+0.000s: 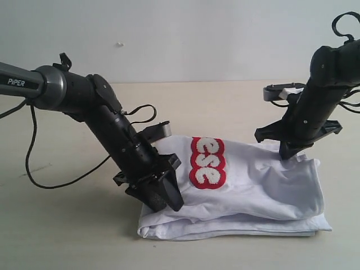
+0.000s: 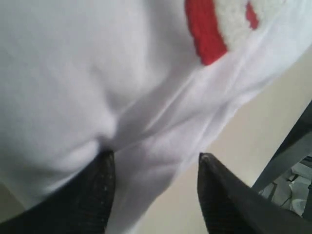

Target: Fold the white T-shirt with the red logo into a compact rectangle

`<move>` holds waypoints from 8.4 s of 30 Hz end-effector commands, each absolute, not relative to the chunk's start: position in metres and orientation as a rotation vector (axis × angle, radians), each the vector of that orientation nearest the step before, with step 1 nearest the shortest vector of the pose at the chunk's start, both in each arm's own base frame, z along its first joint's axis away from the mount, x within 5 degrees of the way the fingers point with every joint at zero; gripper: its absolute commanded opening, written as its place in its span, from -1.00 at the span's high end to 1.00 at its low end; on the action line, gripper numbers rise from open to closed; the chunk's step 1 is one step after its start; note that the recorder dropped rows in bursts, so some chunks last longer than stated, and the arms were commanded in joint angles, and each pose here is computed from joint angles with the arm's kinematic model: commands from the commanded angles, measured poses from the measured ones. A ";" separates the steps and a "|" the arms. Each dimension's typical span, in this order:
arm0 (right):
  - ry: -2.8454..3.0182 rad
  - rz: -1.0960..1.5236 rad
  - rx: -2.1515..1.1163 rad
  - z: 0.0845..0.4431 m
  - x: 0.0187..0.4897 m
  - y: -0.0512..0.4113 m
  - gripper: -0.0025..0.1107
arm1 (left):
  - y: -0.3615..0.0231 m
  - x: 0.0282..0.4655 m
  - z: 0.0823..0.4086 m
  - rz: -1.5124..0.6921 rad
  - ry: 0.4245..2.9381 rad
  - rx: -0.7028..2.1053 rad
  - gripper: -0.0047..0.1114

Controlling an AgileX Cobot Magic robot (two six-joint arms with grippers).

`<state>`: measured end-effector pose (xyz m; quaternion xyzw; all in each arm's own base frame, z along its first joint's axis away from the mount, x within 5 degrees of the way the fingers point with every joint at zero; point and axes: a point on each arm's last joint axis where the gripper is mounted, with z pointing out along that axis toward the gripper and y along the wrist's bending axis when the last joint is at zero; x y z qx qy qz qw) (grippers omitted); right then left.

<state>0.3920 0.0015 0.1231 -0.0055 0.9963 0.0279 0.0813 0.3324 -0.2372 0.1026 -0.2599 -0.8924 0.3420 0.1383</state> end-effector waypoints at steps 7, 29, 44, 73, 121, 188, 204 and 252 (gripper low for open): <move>2.969 0.234 -0.120 0.176 0.376 0.010 0.96 | -0.219 0.358 0.139 1.136 -2.797 -0.714 0.01; 3.245 0.037 -0.234 0.155 0.338 0.010 0.96 | -0.234 0.375 0.127 1.308 -2.949 -0.585 0.01; 3.286 0.053 -0.219 0.120 0.345 0.011 0.96 | -0.231 0.381 0.104 1.154 -3.045 -0.514 0.01; 3.146 0.301 -0.234 0.114 0.355 0.059 0.96 | -0.115 0.408 0.098 0.925 -3.037 -0.353 0.02; 2.304 0.157 -0.243 0.269 0.189 0.032 0.96 | -0.053 0.184 0.260 1.064 -3.985 -0.025 0.92; 2.147 0.176 -0.226 0.292 0.154 0.029 0.96 | -0.007 0.071 0.262 0.284 -4.619 -0.125 0.92; 2.147 0.176 -0.226 0.292 0.154 0.029 0.96 | -0.005 0.056 0.197 0.283 -4.609 -0.106 0.92; 2.147 0.176 -0.226 0.292 0.154 0.029 0.96 | 0.005 0.053 0.181 -0.119 -4.435 0.166 0.92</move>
